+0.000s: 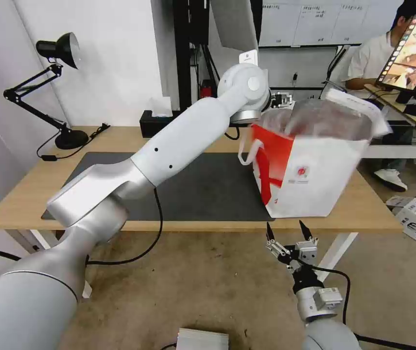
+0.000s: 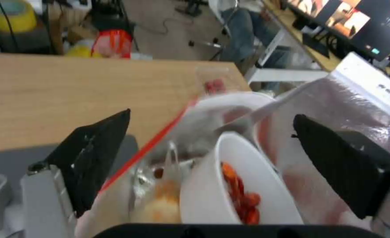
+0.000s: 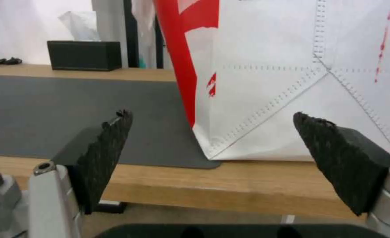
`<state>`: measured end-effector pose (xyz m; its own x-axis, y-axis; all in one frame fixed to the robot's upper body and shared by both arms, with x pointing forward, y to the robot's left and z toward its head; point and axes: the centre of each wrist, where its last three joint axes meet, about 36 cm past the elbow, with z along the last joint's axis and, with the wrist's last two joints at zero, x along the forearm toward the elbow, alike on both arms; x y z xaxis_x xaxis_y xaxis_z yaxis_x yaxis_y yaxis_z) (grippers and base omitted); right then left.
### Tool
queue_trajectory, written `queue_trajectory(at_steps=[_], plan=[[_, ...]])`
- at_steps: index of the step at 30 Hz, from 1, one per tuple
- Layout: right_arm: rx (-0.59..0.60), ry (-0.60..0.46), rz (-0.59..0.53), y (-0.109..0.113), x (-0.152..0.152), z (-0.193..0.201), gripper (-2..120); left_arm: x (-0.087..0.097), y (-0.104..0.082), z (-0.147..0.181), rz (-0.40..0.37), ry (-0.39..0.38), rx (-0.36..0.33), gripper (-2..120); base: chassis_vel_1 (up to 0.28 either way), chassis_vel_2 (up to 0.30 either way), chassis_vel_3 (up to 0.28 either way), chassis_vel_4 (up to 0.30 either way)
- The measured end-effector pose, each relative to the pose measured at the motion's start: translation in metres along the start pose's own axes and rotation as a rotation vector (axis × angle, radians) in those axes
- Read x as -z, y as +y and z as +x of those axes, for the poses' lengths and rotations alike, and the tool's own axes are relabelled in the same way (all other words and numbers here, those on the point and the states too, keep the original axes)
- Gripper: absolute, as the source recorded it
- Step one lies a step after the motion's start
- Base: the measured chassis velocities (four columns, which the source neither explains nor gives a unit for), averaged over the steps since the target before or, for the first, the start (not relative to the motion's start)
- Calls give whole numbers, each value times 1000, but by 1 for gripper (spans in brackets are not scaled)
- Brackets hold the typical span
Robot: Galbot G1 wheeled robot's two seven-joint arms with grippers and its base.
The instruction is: Pick up the trash from the table and place it into the takeout bag.
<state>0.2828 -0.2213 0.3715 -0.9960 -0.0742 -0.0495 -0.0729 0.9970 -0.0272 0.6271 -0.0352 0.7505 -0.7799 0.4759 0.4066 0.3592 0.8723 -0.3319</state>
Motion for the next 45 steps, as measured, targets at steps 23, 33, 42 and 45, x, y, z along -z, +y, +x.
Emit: queue_trajectory(at_steps=[23,33,42,45], plan=[[-18,0,10,-2,3,7,92,-13,76,48,-219,-326,-46,100,0,0,0,0],[-19,2,15,-3,2,7,92,-40,137,70,-274,-409,-71,100,0,0,0,0],[-15,3,21,-4,1,6,92,-69,187,92,-276,-430,-28,100,0,0,0,0],[-13,2,21,-4,1,6,92,-78,197,96,-280,-434,-22,100,0,0,0,0]])
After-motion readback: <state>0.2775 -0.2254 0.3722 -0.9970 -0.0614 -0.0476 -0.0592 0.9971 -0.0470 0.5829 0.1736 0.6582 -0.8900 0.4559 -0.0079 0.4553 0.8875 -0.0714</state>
